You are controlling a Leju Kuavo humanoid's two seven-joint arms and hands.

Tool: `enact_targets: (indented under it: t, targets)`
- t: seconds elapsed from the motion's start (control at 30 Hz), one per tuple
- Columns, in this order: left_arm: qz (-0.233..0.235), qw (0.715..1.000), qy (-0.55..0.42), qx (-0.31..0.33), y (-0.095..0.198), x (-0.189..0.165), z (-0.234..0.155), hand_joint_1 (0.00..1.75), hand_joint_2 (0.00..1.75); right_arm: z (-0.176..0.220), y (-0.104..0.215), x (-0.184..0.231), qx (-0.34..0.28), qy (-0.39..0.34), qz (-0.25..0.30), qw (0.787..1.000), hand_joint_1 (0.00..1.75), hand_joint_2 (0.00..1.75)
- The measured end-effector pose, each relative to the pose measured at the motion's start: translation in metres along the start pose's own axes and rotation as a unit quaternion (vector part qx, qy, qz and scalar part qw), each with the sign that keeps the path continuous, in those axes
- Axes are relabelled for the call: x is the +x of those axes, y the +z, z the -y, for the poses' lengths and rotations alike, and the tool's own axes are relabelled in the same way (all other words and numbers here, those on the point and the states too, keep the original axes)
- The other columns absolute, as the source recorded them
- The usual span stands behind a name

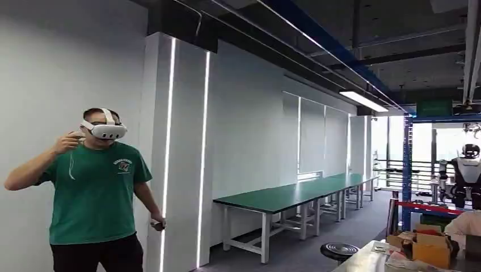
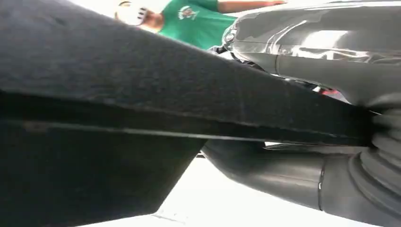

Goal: Take the parts from the cabinet and place them on the table.

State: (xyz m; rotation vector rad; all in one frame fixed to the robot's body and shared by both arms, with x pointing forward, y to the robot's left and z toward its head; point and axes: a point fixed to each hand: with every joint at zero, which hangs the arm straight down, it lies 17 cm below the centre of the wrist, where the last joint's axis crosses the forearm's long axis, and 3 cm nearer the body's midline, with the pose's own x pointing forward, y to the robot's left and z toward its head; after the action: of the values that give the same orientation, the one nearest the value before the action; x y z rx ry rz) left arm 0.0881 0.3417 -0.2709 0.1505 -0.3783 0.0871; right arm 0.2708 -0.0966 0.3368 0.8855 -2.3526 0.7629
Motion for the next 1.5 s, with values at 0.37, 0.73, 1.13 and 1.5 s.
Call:
enact_targets:
  t: [0.37,0.73,1.13,1.5]
  targets:
    - [0.005,1.0,0.001,0.0,-0.001,0.006,0.0,0.0,0.0,0.005,-0.003,0.003,0.002,0.008,0.004,1.0,1.75,1.75]
    - [0.005,1.0,0.001,-0.001,-0.001,0.007,0.001,0.0,0.0,0.01,-0.007,0.007,0.002,0.013,0.012,1.0,1.75,1.75]
    - [0.008,1.0,0.001,-0.001,-0.002,0.011,0.001,0.0,0.0,0.013,-0.007,0.004,-0.003,0.013,0.007,1.0,1.75,1.75]
    - [0.005,1.0,0.001,-0.002,-0.002,0.008,0.003,0.0,0.0,0.018,-0.006,0.006,-0.006,0.018,0.007,1.0,1.75,1.75]
